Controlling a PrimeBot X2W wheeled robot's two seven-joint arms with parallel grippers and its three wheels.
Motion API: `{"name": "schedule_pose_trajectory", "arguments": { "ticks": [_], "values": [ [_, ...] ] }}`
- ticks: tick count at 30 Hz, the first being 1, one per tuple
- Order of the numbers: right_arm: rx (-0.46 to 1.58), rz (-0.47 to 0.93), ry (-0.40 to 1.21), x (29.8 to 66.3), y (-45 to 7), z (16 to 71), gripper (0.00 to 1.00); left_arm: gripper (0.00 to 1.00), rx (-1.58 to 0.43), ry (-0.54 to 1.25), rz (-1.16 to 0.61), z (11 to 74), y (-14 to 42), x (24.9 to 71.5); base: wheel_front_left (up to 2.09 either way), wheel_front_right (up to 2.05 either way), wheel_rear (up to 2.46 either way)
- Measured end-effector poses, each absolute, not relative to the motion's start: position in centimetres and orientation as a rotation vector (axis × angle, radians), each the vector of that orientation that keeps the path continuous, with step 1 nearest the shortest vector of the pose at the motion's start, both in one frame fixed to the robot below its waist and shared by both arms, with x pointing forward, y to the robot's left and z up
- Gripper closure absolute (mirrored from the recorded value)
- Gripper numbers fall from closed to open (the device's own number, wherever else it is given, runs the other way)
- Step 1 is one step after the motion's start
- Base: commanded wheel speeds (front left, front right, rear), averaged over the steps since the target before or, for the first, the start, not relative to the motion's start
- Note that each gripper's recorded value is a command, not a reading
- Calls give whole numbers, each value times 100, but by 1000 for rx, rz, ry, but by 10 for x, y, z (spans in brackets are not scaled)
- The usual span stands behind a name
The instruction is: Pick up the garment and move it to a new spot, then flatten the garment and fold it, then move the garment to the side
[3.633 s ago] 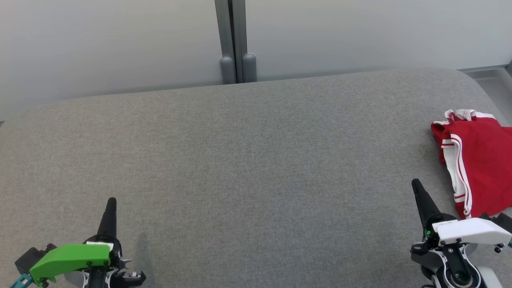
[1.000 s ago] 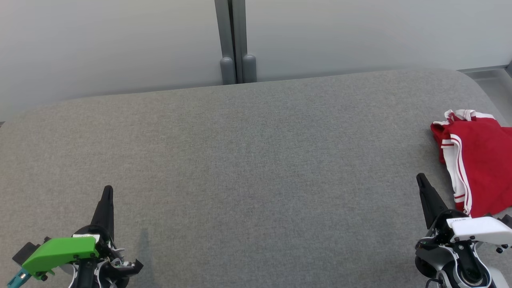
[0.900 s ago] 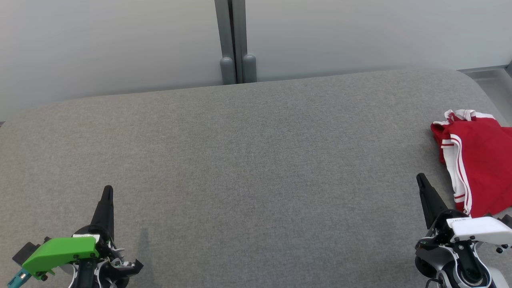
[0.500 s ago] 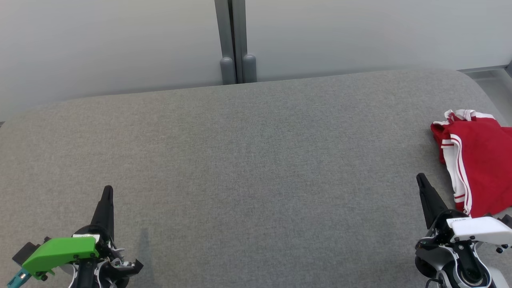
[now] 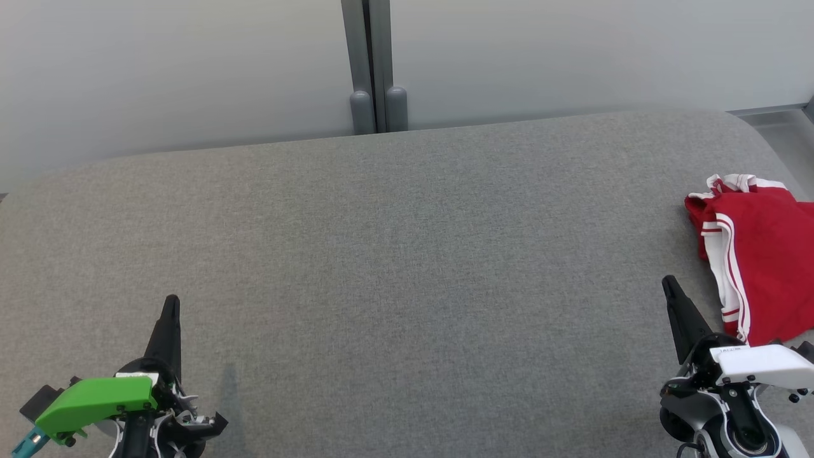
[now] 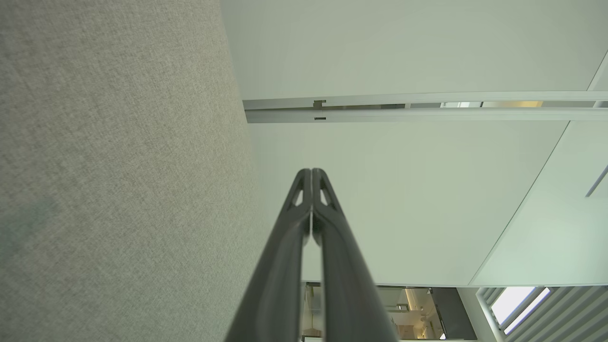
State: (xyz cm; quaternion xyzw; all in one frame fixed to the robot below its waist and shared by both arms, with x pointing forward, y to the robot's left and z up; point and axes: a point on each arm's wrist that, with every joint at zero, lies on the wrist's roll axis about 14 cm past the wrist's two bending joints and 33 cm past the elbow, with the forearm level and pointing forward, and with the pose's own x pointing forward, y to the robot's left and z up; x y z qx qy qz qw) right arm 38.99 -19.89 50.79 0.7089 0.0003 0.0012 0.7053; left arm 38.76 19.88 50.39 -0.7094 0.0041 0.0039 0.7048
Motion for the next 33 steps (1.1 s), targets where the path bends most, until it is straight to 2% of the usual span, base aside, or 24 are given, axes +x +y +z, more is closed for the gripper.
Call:
{"name": "schedule_pose_trajectory", "arguments": {
  "ticks": [33],
  "values": [
    [1576,3,1,390,-199,508,100,100,-1577,9,9,504,199,388,0,0,0]
  ]
}}
